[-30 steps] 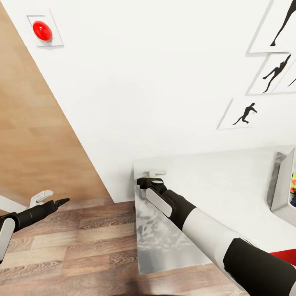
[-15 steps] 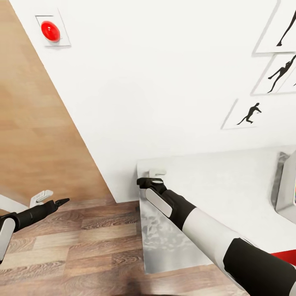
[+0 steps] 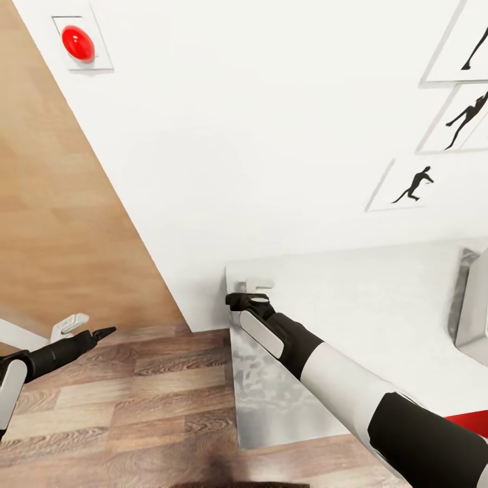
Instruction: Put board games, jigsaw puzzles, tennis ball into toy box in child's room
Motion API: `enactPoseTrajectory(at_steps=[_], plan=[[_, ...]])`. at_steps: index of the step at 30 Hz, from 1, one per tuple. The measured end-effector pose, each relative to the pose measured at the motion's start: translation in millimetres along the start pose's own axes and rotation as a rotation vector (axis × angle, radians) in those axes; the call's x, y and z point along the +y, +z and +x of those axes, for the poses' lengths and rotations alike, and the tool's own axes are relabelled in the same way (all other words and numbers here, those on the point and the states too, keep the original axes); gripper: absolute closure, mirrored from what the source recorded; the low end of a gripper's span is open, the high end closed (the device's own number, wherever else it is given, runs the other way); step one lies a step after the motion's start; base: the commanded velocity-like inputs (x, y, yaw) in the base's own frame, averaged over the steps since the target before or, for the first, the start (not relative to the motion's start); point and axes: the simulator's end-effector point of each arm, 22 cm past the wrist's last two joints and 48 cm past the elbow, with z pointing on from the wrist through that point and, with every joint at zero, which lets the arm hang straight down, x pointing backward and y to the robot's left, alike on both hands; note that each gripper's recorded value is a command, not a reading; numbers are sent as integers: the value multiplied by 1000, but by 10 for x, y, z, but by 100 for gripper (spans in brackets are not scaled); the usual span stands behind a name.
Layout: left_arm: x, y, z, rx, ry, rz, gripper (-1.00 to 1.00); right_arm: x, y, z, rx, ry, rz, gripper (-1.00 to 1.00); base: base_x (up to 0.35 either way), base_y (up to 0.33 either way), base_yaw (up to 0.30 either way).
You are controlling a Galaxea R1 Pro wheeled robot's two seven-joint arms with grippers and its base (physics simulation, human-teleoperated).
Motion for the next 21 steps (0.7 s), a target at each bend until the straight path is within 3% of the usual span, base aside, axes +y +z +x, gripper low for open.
enactPoseTrajectory(at_steps=[21], plan=[[-10, 11, 14, 2, -2, 3, -100, -5, 5, 8, 3, 1, 1, -100, 0, -47, 0]])
